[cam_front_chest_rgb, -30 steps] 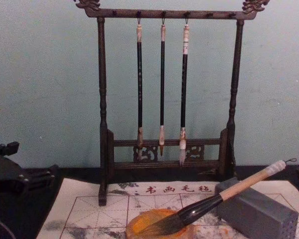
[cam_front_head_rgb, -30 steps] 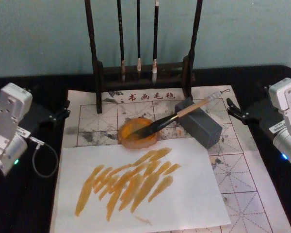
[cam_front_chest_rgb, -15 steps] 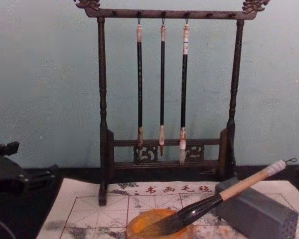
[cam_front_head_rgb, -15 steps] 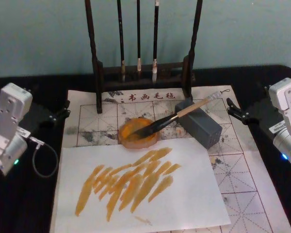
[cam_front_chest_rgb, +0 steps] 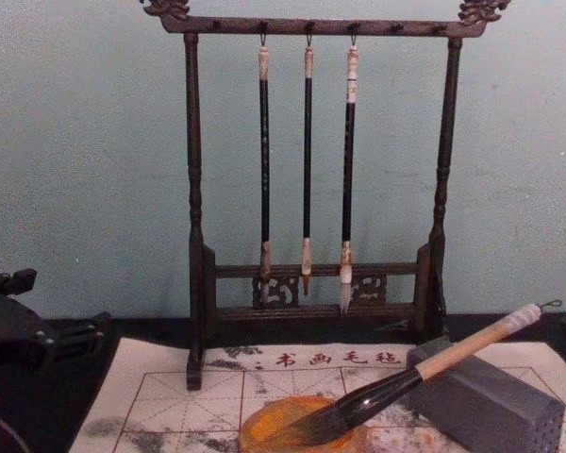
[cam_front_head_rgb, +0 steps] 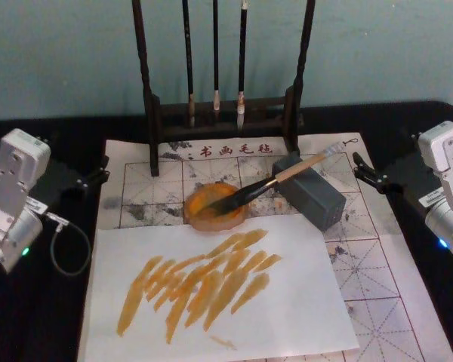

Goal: Pick up the brush from the inkstone, write on the paper, then place the brush back to its original position.

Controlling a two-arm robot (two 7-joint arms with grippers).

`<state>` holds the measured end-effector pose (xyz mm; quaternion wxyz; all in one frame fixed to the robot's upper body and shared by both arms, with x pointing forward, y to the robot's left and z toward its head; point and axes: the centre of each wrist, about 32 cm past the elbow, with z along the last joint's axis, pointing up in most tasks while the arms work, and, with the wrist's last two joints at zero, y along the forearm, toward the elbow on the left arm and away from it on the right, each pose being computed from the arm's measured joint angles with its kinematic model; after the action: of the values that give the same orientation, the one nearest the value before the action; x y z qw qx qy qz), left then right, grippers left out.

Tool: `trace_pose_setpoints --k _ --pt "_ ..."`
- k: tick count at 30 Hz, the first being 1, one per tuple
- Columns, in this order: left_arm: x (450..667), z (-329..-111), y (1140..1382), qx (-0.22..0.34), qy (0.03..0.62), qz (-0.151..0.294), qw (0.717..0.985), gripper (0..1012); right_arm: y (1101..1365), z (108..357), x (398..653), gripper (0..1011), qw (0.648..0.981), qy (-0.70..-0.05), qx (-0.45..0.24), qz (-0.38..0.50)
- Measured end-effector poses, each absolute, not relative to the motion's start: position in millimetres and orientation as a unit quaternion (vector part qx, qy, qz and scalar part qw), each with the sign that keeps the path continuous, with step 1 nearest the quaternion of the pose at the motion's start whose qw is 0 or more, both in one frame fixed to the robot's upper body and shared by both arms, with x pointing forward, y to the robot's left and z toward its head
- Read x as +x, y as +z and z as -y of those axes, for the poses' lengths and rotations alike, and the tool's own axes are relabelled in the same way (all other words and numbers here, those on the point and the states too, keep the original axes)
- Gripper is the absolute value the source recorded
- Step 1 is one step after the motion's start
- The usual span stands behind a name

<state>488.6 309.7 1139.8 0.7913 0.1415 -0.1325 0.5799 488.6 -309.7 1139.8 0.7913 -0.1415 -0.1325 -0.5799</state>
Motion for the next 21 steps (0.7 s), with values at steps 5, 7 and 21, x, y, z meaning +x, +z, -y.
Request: trace_pose_setpoints --k 5,7,21 --pt "488.6 -309.7 1139.8 0.141 0.58 0.132 0.791 1001 1139.8 309.7 488.6 1000 0.791 -0.58 -0.142 0.132" --pt "488.6 -309.7 1139.8 0.141 0.58 0.132 0.791 1001 1139.8 309.7 488.6 1002 0.791 -0.58 -0.142 0.132" --pt "488.6 -309.7 1139.8 0.142 0.58 0.132 0.791 1001 1143.6 317.5 483.2 1002 0.808 -0.578 -0.09 0.073"
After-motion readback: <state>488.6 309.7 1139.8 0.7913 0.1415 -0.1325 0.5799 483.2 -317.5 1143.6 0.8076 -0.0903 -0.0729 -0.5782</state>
